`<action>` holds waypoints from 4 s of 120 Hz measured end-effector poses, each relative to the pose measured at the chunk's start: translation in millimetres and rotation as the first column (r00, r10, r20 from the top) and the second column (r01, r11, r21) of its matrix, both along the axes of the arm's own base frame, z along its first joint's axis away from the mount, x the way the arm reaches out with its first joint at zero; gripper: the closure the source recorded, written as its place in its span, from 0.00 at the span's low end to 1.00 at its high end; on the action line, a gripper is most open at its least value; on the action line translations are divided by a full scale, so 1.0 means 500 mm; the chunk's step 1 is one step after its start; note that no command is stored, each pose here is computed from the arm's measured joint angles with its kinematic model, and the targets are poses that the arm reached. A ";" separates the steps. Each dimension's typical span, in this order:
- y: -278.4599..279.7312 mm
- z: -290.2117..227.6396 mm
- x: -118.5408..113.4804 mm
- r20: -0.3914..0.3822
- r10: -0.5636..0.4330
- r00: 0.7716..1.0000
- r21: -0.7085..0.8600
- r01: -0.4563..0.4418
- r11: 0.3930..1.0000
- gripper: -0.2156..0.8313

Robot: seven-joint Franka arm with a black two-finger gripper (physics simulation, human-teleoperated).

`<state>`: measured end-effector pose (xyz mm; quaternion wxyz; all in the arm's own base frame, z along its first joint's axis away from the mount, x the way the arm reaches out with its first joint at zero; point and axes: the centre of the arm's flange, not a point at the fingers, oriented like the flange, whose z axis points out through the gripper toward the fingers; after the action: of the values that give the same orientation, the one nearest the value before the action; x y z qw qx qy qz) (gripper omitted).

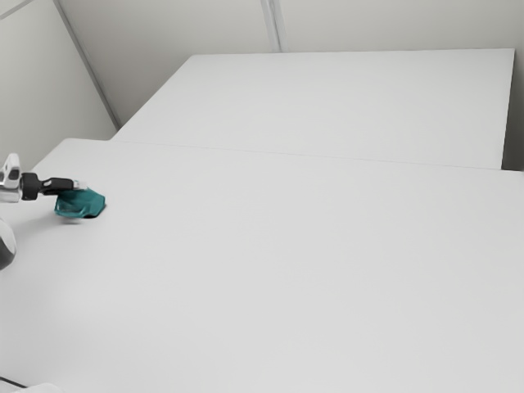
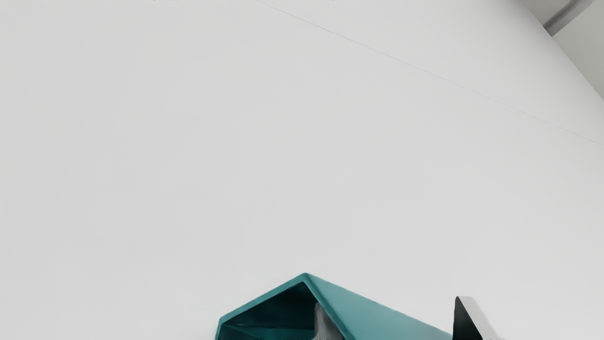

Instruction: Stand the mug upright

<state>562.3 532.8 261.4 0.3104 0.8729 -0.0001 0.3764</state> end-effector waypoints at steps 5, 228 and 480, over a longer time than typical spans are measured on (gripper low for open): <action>-0.003 0.004 0.004 0.003 -0.002 1.000 0.004 0.002 1.000 0.73; -1.025 0.338 0.016 -0.426 0.178 0.887 0.773 0.255 0.581 0.95; -1.237 0.391 -0.111 -0.283 0.751 0.596 0.720 -0.385 0.577 0.22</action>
<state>506.9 -86.0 456.8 -0.1386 0.9386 0.2704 0.1631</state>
